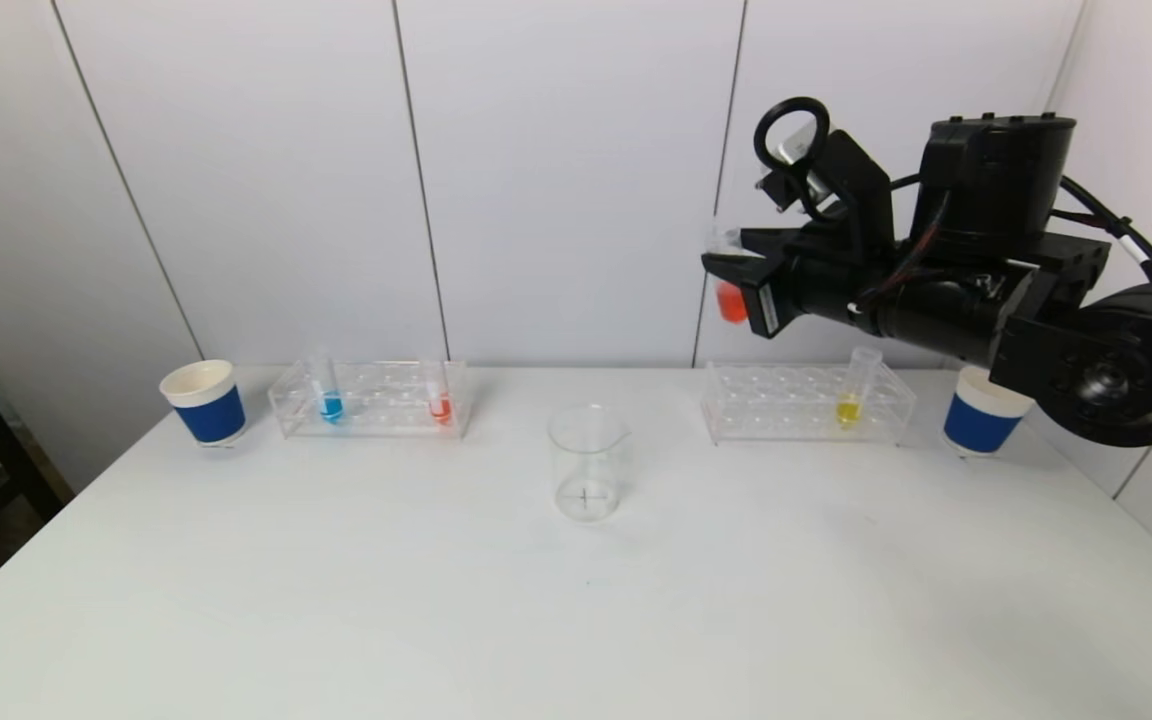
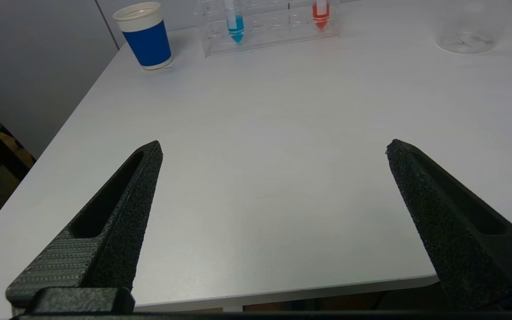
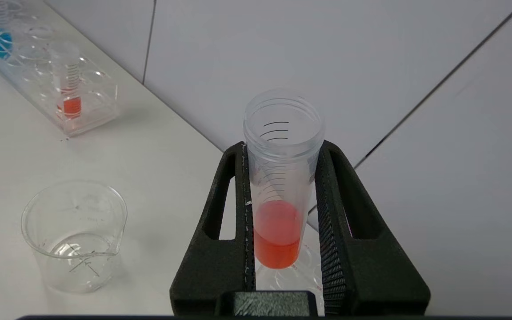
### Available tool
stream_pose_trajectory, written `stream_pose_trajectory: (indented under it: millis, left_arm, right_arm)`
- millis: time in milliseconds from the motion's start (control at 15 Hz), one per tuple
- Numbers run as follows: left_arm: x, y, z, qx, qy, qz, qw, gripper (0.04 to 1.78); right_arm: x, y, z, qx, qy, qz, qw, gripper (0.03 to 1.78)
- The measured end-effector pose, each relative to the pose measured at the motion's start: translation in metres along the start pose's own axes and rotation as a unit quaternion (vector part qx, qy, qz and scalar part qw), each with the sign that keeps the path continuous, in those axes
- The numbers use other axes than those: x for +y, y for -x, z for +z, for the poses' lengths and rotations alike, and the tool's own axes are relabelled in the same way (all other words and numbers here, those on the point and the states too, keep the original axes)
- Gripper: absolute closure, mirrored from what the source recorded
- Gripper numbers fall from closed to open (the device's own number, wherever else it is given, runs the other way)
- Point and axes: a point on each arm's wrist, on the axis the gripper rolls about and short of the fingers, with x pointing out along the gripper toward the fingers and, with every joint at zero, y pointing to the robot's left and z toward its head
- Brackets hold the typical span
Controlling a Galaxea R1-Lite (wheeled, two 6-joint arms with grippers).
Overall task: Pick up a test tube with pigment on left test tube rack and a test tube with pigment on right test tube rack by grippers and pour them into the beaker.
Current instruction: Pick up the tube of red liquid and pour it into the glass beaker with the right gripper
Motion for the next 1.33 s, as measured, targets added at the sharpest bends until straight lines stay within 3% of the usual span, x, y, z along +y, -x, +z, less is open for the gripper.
stream_pose_trajectory:
  millis: [333, 800, 1067, 1333]
  left_arm:
    - [0.0, 0.0, 0.0, 0.0, 0.0, 0.0, 1.0, 0.06]
    - [0.0, 0.0, 0.0, 0.0, 0.0, 0.0, 1.0, 0.06]
    - [0.0, 0.0, 0.0, 0.0, 0.0, 0.0, 1.0, 0.06]
    - [0.0, 0.0, 0.0, 0.0, 0.0, 0.0, 1.0, 0.06]
  right_arm:
    - [0.0, -0.003, -0.006, -0.004, 0.049, 0.027, 0.9984, 1.34]
    - [0.004, -0.017, -0.02, -0.037, 0.127, 0.01, 0.9912, 1.34]
    - [0.01, -0.035, -0.037, -0.081, 0.154, -0.016, 0.9845, 1.34]
    - [0.016, -0.044, -0.05, -0.078, 0.163, -0.003, 0.9835, 1.34]
